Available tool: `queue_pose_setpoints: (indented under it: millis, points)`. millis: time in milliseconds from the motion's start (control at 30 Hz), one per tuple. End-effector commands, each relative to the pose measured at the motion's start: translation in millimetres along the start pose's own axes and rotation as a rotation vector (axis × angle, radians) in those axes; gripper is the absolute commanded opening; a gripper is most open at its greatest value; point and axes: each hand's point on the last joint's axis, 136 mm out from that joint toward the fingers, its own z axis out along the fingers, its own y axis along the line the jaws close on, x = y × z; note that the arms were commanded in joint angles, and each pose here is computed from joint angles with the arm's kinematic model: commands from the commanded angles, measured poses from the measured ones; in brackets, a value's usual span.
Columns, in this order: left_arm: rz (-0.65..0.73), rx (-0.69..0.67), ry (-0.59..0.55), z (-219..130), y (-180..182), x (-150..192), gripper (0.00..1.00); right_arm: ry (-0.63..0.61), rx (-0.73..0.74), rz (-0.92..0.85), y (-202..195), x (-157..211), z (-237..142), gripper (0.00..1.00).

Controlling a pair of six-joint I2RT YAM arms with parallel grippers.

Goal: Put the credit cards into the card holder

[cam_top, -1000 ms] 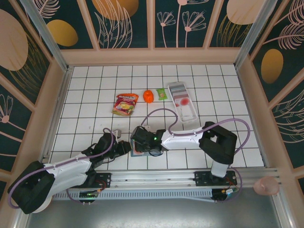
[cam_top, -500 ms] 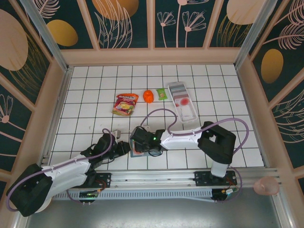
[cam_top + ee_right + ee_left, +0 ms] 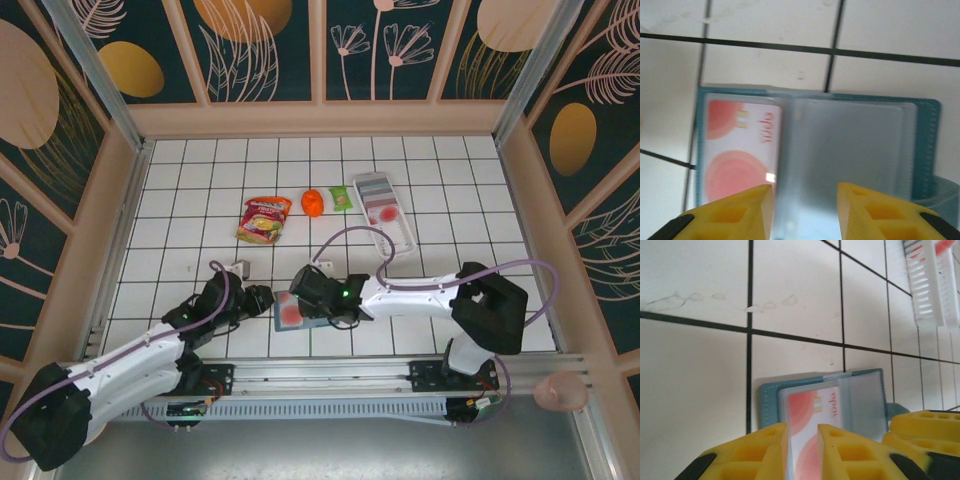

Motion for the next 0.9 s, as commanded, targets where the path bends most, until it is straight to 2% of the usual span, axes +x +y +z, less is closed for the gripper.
queue_pose_setpoints:
  millis: [0,200,500,867]
  points:
    - [0.018,0.036,0.048,0,-14,3,0.22,-0.032,0.051,0.033,-20,-3,-4,0.39]
    - [0.008,0.1,0.131,12,-21,19,0.15,-0.029,0.045,0.04,-21,-4,-1,0.38]
    - [0.011,0.021,0.148,21,4,29,0.13,-0.002,0.088,0.053,-31,2,5,0.37]
    - [-0.003,-0.007,0.158,24,20,37,0.11,0.045,0.103,0.044,-30,12,18,0.38]
